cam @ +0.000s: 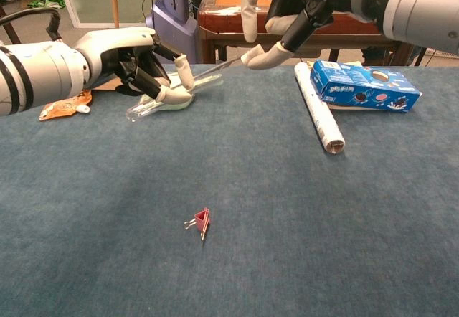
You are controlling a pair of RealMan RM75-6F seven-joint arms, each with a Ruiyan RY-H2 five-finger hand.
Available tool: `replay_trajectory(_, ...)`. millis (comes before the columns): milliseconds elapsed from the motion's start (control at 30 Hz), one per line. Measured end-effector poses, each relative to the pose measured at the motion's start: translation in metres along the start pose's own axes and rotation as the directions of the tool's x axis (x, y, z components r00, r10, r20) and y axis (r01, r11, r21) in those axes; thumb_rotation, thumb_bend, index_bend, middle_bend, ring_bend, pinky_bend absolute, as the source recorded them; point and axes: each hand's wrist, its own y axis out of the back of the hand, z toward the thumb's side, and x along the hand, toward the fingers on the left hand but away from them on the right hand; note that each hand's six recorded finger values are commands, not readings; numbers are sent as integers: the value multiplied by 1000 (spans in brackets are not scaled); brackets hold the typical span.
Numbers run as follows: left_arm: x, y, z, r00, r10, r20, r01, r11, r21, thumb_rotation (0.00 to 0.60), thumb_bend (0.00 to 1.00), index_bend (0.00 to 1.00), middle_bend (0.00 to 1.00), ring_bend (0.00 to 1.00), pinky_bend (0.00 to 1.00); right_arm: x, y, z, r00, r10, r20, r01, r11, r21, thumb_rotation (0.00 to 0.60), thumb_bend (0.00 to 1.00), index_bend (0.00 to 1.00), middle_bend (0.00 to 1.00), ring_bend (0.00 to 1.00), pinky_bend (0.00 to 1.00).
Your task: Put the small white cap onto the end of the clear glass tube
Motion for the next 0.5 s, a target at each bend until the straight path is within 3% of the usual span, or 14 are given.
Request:
replay_trajectory(267,-3,-3,-9,1000,-1,0,1,998,70,600,262,622,1000,1000,955,9,8,-3,999,-34,6,34,999,-6,600,0,426,989,1000,1000)
replay_trajectory(500,-1,-13,-34,1000,-4,-22,9,972,234,600,262,623,1000,1000,955,32,22,-21,996,-79,49,78,997,14,600,0,420,989,1000,1000)
